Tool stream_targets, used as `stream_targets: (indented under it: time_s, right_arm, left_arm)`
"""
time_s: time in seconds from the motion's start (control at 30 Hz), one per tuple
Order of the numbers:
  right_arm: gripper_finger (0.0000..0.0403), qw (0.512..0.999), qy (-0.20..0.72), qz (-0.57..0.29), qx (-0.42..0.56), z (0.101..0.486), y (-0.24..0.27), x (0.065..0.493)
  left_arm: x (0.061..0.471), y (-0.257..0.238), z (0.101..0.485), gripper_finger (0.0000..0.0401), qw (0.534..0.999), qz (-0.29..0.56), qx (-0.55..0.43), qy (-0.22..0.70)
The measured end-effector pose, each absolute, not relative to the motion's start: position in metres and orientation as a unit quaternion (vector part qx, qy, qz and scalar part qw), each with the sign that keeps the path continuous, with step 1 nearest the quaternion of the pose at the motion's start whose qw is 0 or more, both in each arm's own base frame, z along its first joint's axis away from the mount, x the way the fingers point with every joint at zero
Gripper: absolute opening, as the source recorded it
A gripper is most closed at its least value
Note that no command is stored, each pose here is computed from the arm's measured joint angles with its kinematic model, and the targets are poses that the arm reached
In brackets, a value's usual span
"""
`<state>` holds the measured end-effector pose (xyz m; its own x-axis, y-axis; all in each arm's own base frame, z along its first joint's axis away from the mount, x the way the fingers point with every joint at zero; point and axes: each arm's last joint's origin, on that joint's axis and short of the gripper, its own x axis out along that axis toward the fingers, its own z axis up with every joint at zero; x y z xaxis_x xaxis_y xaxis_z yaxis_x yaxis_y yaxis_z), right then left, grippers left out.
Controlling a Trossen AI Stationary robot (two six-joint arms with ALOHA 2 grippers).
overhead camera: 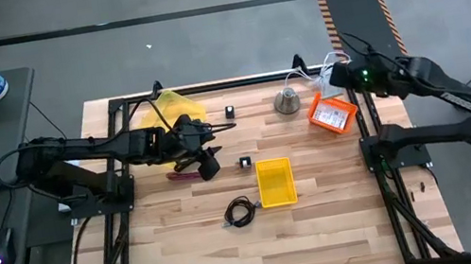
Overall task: Pick and place items into bin
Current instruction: Put the card reader box into the orange bin
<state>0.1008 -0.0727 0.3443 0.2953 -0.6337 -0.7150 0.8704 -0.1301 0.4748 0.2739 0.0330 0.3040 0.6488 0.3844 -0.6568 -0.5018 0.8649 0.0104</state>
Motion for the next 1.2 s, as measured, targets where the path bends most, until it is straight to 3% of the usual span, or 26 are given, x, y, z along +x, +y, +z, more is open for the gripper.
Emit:
stream_targets:
  time_s: [0.57, 1.2]
  right_arm:
    - [0.0013, 0.603, 0.047, -0.554, 0.572, 0.261, -0.059, 0.084]
    - [0.0036, 0.586, 0.035, -0.577, 0.568, 0.255, -0.064, 0.079]
  left_arm:
    - [0.274, 0.033, 0.304, 0.015, 0.904, 0.246, -0.086, 0.339]
    - [0.274, 0.033, 0.304, 0.0152, 0.904, 0.246, -0.088, 0.339]
